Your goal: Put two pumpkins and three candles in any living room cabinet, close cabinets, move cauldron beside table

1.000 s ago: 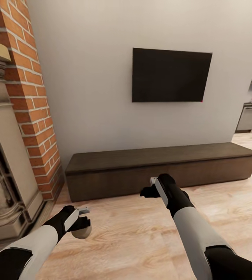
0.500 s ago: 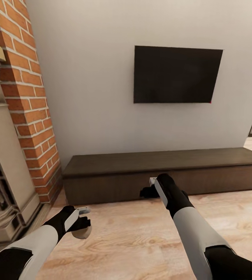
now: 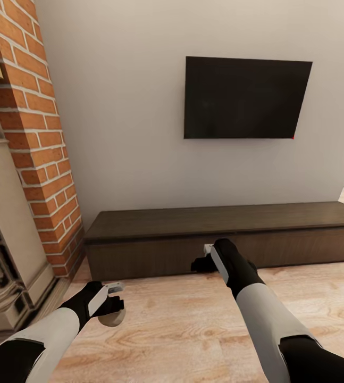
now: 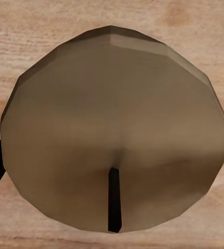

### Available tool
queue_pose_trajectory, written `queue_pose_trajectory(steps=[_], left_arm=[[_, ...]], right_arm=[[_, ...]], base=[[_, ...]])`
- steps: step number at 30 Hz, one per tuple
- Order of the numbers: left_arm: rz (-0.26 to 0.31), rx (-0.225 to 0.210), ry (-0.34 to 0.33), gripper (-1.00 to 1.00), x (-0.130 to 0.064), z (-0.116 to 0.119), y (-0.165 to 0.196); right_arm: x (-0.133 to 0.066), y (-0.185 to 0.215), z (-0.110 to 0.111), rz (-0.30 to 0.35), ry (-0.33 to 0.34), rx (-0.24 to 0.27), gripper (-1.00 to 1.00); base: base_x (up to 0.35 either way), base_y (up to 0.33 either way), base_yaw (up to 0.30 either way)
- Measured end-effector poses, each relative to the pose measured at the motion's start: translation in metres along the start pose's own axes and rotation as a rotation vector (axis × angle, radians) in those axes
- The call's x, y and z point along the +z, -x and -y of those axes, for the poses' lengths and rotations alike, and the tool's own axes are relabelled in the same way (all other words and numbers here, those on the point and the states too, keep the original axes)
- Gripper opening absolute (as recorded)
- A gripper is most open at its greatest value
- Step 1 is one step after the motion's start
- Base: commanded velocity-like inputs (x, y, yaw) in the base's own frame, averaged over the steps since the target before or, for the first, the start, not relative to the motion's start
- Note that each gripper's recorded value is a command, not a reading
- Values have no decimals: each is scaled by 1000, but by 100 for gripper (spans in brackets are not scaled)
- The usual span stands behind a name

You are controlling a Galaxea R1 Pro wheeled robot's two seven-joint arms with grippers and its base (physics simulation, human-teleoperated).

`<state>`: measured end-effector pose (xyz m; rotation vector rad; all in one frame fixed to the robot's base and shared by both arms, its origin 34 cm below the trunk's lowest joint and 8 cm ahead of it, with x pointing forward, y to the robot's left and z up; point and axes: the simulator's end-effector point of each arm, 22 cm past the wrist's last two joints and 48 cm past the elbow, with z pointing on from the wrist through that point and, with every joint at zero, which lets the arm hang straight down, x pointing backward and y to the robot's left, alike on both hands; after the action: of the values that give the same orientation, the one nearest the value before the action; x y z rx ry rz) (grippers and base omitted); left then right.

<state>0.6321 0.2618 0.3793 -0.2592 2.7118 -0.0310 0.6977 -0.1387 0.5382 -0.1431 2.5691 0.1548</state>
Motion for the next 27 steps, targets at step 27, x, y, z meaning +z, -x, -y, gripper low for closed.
queue_pose_trajectory(steps=[27], left_arm=[[2,0,-2,-100,0,1,0]], right_arm=[[12,-21,15,-54,-66,-48,100]], base=[[0,0,0]])
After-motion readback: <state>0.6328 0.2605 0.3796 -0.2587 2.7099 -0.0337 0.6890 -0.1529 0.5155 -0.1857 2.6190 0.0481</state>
